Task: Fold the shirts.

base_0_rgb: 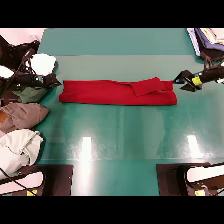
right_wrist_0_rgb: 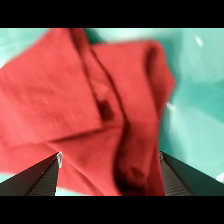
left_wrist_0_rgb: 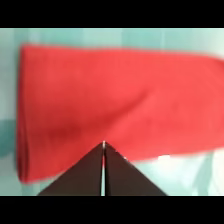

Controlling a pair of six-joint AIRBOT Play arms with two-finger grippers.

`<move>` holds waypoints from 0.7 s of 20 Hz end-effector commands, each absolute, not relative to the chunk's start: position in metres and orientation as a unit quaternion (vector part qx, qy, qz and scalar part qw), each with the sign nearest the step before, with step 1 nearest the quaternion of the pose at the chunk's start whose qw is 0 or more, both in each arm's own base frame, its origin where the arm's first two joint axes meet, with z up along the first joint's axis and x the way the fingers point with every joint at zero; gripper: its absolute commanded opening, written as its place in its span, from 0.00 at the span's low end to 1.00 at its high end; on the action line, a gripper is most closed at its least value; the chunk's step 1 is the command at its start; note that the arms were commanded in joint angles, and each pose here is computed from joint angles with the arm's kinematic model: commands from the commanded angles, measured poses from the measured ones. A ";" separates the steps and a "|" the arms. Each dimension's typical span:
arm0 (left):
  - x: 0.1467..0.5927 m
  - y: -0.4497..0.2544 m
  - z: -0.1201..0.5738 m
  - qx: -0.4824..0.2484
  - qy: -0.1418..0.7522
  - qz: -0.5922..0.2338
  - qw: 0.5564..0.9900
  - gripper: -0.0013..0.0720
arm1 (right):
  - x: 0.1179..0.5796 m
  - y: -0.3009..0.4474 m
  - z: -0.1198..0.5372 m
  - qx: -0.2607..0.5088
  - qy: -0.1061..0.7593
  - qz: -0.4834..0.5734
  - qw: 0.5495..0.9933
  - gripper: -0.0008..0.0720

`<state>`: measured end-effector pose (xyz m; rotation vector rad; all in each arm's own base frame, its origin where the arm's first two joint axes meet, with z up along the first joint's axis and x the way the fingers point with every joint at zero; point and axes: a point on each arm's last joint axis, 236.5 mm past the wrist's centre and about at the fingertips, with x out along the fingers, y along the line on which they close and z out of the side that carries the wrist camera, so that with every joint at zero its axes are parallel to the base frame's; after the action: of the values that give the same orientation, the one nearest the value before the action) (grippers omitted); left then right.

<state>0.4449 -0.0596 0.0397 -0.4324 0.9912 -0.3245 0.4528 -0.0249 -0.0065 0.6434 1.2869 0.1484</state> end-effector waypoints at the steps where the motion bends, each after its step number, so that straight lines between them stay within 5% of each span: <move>1: 0.417 -0.075 0.033 -0.200 0.516 -0.192 0.811 0.06 | 0.445 -0.036 -0.021 0.361 0.598 0.092 0.710 1.00; 14: 0.415 -0.127 0.036 -0.174 0.514 -0.228 0.808 0.06 | 0.460 0.015 -0.077 0.403 0.614 0.156 0.661 0.99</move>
<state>0.4097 -0.1095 0.0331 -0.4035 1.1295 -0.4685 0.4555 0.0019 -0.0649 0.9257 1.3809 0.3391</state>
